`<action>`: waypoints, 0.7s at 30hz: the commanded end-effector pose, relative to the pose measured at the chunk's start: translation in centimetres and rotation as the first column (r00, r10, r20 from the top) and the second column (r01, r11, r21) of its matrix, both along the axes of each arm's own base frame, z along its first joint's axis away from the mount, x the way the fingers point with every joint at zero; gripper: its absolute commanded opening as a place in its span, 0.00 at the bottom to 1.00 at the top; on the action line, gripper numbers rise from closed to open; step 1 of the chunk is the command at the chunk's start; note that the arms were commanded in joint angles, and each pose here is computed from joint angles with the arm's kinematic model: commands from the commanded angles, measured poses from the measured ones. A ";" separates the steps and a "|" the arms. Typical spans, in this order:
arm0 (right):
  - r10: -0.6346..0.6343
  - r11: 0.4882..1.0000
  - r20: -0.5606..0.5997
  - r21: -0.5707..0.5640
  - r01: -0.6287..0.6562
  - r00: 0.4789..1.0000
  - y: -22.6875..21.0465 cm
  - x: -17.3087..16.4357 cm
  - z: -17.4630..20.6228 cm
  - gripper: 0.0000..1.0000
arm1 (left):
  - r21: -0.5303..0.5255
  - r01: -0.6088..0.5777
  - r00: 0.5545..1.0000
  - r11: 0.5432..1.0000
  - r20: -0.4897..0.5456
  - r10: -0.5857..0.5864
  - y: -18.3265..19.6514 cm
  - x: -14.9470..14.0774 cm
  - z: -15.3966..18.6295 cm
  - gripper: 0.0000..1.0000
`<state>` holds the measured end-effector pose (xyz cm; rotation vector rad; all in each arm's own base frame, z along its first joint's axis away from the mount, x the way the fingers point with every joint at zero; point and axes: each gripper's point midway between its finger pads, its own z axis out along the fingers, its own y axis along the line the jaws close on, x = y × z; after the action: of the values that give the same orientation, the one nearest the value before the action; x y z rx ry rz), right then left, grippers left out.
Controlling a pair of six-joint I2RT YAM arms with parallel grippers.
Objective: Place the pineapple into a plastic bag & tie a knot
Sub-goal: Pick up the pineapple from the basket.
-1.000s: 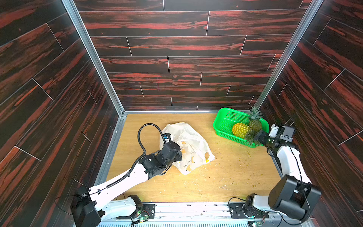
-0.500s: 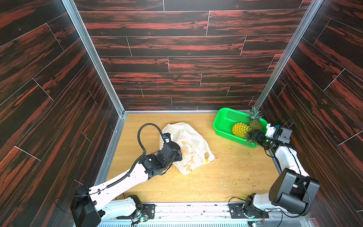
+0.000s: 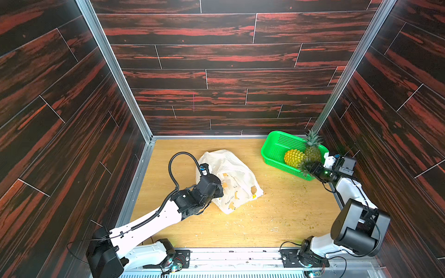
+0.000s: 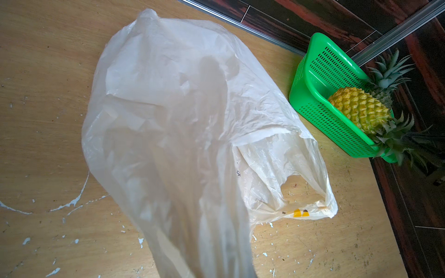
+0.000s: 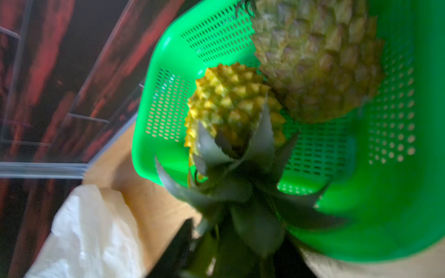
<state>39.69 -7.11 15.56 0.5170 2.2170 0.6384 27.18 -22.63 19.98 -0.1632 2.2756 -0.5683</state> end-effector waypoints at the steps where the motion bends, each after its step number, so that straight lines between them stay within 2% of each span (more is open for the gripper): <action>1: 0.026 0.999 -0.003 0.033 -0.026 1.000 0.7 0.2 -0.2 0.29 | -0.007 -0.021 1.000 1.000 0.015 0.021 0.8 -0.1 0.4 0.00; 5: 0.038 0.999 0.032 0.036 -0.039 0.999 0.9 0.2 1.2 0.06 | -0.010 -0.026 1.000 1.000 0.016 0.026 0.9 -0.1 0.5 0.00; 7: 0.048 0.998 0.063 0.028 -0.050 0.997 1.0 0.1 2.4 0.00 | -0.012 -0.025 1.000 1.000 0.016 0.025 0.9 -0.2 0.5 0.00; 16: 0.127 0.992 0.260 -0.028 -0.124 0.957 2.9 -1.4 11.0 0.00 | -0.012 -0.034 0.999 0.999 0.017 0.034 1.0 -0.1 0.4 0.00; 21: 0.137 0.991 0.288 -0.034 -0.133 0.948 3.6 -2.6 13.1 0.00 | -0.021 -0.034 0.999 0.999 0.016 0.034 0.9 -0.1 0.2 0.00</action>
<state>37.01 -4.78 23.12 0.4132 2.1183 0.6946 27.02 -22.43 19.90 -0.1772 2.2705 -0.5785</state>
